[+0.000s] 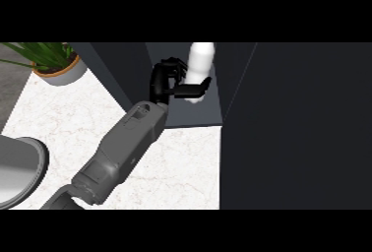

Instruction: Pick up the bottled water, place it into the cabinet and close the cabinet

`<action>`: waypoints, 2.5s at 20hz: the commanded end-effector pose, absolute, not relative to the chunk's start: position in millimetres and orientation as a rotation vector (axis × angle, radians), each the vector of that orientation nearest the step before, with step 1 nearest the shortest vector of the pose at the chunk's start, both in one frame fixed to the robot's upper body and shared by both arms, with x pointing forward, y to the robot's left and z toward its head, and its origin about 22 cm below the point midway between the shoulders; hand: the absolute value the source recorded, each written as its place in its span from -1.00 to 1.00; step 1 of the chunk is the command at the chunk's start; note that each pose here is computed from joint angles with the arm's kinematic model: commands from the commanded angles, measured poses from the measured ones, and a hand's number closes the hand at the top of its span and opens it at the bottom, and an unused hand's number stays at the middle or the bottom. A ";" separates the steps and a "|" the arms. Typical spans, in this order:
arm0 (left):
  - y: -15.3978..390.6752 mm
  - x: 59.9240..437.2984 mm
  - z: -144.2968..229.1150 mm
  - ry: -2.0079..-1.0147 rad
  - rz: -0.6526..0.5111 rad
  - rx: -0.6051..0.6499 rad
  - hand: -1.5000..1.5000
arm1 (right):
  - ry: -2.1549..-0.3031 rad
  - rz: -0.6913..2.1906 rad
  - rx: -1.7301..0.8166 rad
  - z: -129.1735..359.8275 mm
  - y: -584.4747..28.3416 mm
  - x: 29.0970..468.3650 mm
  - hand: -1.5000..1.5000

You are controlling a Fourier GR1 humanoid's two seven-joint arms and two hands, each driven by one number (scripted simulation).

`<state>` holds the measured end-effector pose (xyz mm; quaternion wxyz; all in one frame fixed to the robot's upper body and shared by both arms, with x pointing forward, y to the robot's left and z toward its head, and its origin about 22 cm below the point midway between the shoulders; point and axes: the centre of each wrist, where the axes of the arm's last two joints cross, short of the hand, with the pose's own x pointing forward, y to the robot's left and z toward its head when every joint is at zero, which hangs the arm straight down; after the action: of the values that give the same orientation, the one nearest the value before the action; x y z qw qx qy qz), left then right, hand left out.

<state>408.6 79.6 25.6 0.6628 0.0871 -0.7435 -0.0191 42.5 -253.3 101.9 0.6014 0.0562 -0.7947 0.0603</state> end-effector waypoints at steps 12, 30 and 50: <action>123.0 428.5 20.9 -1.638 0.007 0.495 -1.00 | -1.855 0.097 0.209 102.5 -258.6 38.7 -1.00; 113.5 442.0 53.9 -1.878 0.011 0.279 -1.00 | -1.870 0.133 0.251 110.1 -253.0 36.9 -1.00; 87.4 412.5 27.9 -1.890 0.045 -0.075 -1.00 | -1.852 0.108 0.226 128.5 -244.9 39.2 -1.00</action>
<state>425.2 86.0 43.4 0.5779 -0.0019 -0.8159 0.0190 42.8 -245.3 99.8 0.6103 0.1078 -0.7834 0.0466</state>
